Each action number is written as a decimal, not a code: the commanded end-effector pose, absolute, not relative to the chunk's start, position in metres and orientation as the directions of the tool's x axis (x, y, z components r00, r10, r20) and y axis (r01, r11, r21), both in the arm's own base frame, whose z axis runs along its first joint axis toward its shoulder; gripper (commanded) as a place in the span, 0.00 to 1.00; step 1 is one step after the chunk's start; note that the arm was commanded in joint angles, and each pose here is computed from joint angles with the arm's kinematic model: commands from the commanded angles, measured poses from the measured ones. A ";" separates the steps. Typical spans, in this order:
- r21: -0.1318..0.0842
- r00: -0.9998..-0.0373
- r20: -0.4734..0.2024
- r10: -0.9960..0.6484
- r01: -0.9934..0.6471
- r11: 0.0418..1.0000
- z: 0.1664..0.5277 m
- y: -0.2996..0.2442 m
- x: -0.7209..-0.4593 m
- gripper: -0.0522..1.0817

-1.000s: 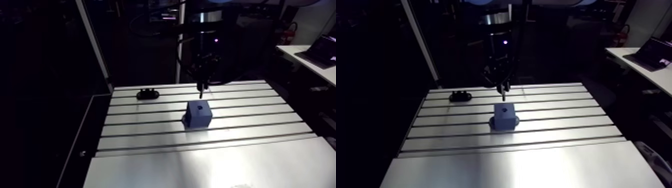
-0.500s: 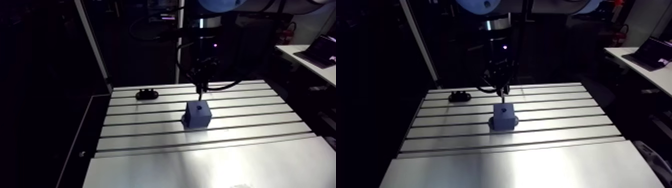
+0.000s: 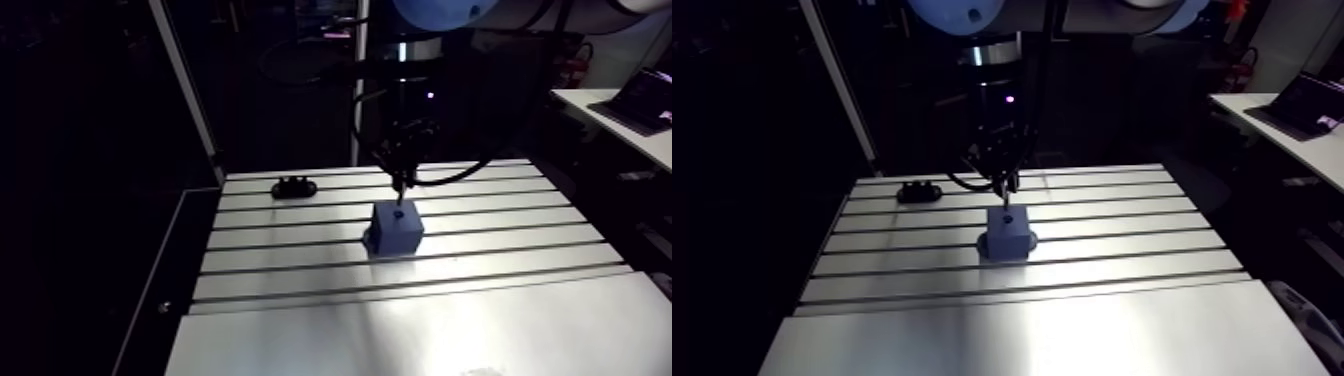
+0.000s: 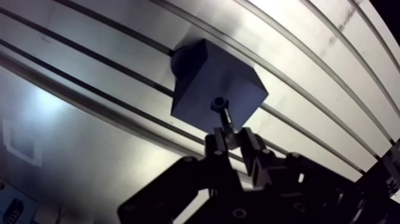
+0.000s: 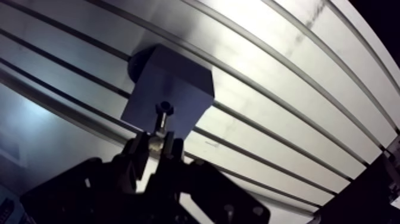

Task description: Pick up the M10 bolt and insert it into the hex recess until seated.

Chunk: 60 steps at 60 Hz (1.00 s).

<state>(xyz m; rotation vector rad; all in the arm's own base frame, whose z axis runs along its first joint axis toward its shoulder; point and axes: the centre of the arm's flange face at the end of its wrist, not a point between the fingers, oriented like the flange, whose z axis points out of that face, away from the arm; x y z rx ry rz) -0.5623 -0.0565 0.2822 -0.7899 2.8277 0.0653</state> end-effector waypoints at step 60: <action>-0.006 -0.842 -0.185 -0.507 -0.515 0.857 0.271 -0.055 -0.559 0.71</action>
